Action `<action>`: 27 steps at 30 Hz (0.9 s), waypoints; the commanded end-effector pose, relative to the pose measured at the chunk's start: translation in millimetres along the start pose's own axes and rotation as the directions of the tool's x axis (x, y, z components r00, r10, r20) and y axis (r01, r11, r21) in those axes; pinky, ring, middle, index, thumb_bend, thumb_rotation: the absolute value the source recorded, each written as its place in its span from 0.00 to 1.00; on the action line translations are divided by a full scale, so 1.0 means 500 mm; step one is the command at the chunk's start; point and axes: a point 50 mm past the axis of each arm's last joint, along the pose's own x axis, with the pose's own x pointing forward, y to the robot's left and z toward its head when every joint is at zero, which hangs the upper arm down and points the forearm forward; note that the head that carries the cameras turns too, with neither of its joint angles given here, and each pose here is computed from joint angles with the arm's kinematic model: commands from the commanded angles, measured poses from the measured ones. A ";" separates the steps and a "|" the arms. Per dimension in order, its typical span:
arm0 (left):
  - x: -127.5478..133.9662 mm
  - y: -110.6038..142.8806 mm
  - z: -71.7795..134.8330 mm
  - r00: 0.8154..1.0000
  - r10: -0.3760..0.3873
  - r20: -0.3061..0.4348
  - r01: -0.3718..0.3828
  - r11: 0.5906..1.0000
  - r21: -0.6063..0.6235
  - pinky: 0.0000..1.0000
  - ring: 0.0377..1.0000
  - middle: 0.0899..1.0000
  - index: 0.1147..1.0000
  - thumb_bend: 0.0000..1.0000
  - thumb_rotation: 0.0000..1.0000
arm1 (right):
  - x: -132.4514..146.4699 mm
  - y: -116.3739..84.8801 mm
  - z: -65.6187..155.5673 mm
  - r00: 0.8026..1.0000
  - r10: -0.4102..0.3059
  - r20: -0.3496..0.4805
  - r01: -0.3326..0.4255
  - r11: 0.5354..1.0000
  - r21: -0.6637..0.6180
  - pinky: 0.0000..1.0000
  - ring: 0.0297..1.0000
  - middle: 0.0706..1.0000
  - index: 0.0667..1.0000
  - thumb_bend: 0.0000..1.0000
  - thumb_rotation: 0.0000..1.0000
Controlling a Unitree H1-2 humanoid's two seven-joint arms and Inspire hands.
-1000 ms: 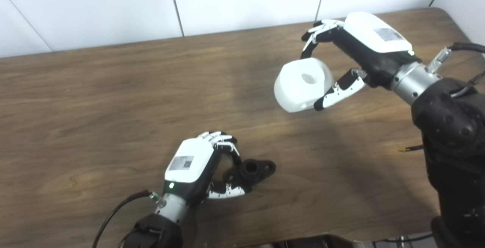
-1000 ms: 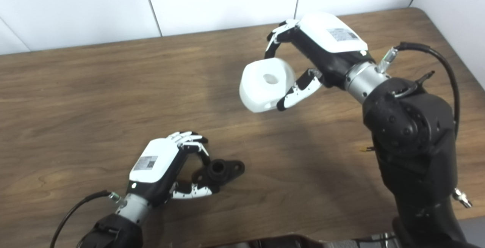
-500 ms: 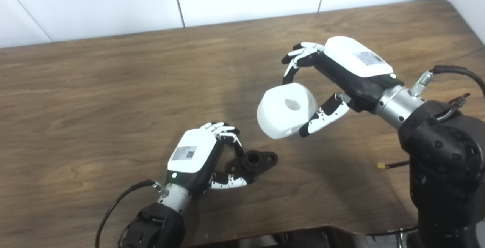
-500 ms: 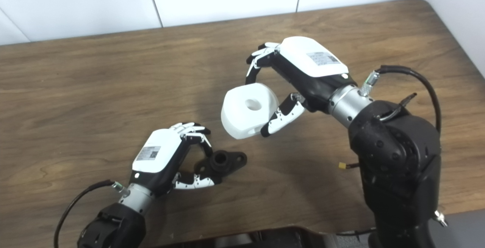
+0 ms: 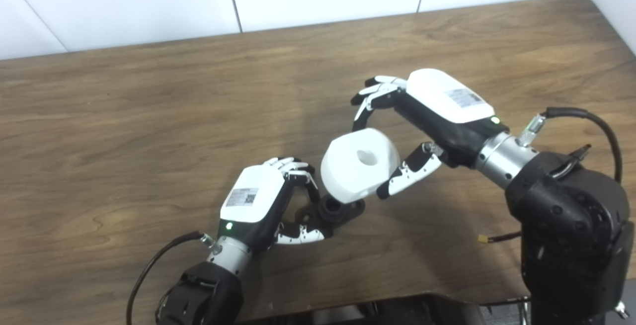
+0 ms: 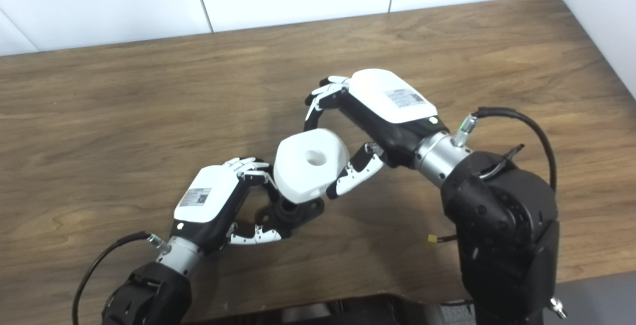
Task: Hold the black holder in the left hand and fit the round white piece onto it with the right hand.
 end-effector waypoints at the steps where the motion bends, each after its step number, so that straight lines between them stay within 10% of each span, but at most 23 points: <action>1: 0.002 -0.026 -0.004 0.995 -0.094 -0.024 0.094 0.996 -0.011 0.88 0.85 0.77 0.42 0.52 0.05 | -0.005 -0.010 0.015 0.999 -0.042 0.032 0.043 0.999 -0.030 0.80 0.90 0.80 0.45 0.52 0.15; 27: 0.008 -0.017 0.011 0.996 -0.086 -0.019 0.086 0.996 -0.012 0.88 0.85 0.78 0.42 0.52 0.05 | -0.006 0.013 0.020 1.000 0.000 0.021 0.001 1.000 -0.010 0.79 0.92 0.80 0.45 0.52 0.15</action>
